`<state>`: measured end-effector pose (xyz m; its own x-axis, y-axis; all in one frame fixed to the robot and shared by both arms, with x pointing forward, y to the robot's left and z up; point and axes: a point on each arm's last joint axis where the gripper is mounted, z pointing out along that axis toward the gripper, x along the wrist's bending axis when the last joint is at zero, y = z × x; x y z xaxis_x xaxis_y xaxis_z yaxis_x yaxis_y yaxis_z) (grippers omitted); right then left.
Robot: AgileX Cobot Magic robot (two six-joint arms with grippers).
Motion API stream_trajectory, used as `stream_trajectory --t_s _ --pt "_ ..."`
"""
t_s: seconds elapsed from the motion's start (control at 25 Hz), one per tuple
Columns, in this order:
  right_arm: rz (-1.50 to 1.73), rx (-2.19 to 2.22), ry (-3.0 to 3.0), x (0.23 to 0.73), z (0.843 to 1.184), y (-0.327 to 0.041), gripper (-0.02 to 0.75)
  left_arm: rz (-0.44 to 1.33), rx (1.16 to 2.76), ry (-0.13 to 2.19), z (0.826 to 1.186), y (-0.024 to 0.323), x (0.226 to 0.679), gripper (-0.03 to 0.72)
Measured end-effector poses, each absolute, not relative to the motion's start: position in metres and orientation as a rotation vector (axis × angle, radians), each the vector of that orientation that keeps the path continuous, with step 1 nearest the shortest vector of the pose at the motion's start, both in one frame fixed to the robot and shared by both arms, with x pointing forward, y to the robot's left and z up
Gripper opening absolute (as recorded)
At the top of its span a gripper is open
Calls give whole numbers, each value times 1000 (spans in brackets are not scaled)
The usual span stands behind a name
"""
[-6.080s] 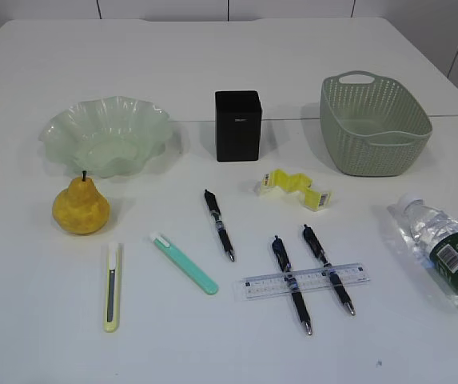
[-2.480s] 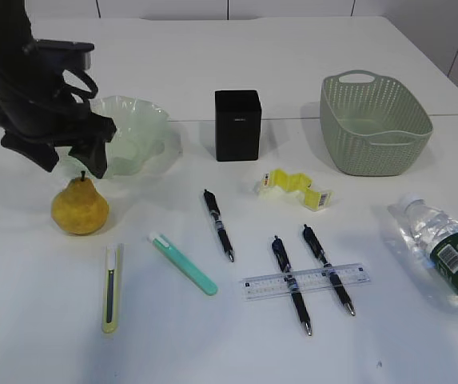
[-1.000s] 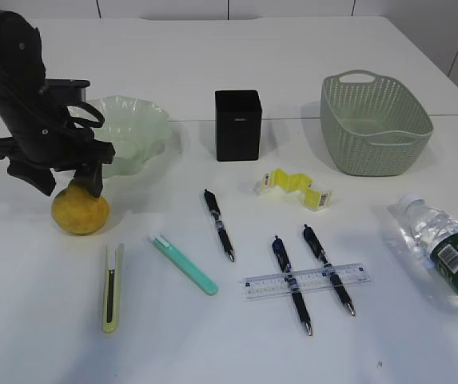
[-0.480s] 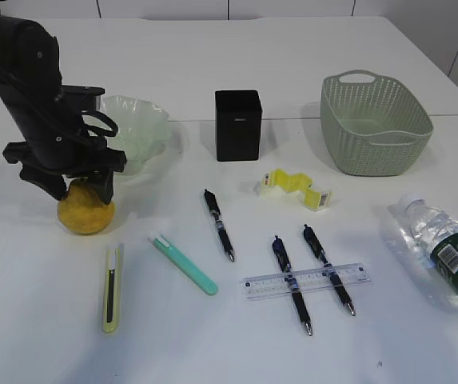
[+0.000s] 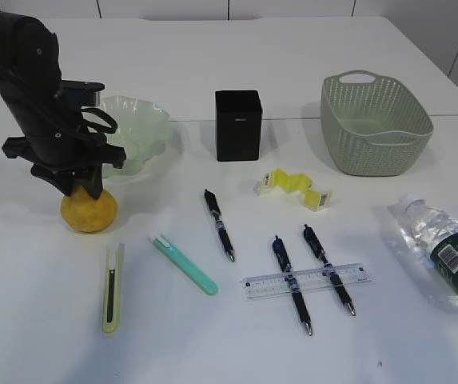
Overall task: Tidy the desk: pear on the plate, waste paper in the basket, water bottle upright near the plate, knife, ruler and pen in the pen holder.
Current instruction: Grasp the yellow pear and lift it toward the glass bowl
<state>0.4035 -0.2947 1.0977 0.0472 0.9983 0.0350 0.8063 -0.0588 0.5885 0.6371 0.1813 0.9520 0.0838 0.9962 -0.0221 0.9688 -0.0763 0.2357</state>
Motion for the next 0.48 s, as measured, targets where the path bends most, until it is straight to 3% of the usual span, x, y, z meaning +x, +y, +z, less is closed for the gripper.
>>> stream_trajectory --t_s 0.48 --pt "628 1920 1810 404 1098 -295 570 199 2179 2010 952 182 635 258"
